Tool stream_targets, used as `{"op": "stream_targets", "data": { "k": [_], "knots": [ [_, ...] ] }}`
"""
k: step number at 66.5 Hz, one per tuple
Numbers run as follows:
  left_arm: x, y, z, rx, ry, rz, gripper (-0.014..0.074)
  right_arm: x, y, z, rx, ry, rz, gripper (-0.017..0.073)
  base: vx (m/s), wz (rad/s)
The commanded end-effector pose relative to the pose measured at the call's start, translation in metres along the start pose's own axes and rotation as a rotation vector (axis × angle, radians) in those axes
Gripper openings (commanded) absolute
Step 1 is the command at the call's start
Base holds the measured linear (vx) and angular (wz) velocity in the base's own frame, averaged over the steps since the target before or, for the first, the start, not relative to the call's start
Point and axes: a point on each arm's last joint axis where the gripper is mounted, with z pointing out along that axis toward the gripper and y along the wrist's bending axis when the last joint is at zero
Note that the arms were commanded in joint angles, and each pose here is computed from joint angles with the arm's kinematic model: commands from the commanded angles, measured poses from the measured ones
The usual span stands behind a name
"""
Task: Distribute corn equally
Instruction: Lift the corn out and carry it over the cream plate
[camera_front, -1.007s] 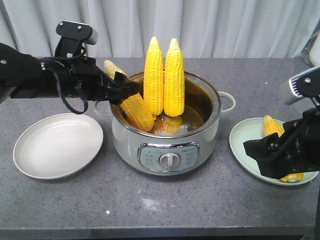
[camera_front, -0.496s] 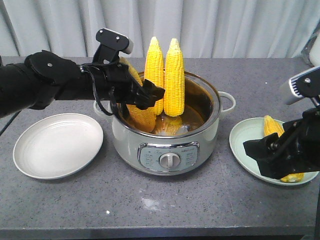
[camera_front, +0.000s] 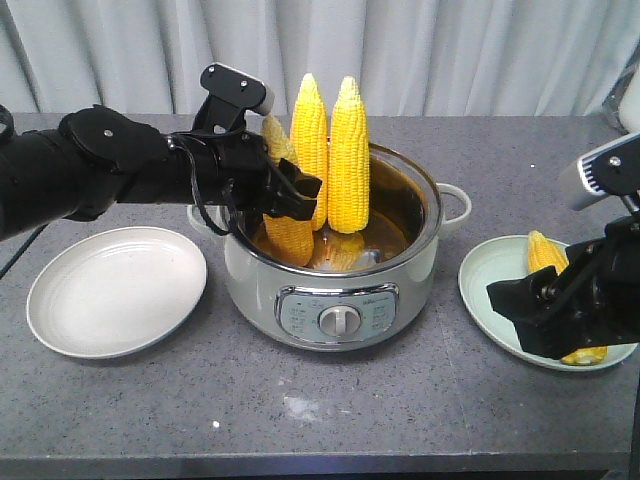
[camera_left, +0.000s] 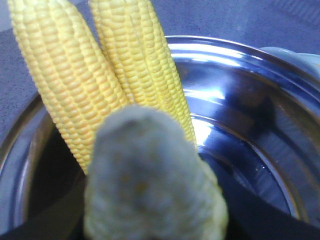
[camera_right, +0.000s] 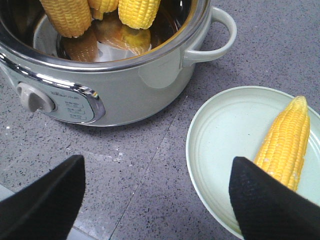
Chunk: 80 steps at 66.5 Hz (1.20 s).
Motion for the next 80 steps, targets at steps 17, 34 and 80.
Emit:
{"op": "stream_targets", "data": {
  "k": [17,34,80],
  "knots": [
    [-0.063,-0.022,-0.059,0.046,-0.198,0.065,0.0185,-0.010,-0.001,-0.010,0.016,-0.087,-0.009,0.0563,0.00,0.00],
    [-0.082,-0.036,-0.106,0.010,-0.273,0.162,0.0192,-0.010,-0.001,-0.010,0.016,-0.087,-0.009,0.0563,0.00,0.00],
    [-0.052,-0.017,-0.189,-0.480,0.139,-0.018,0.0211,-0.010,-0.001,-0.010,0.016,-0.086,-0.009,0.0563,0.00,0.00]
  ]
}}
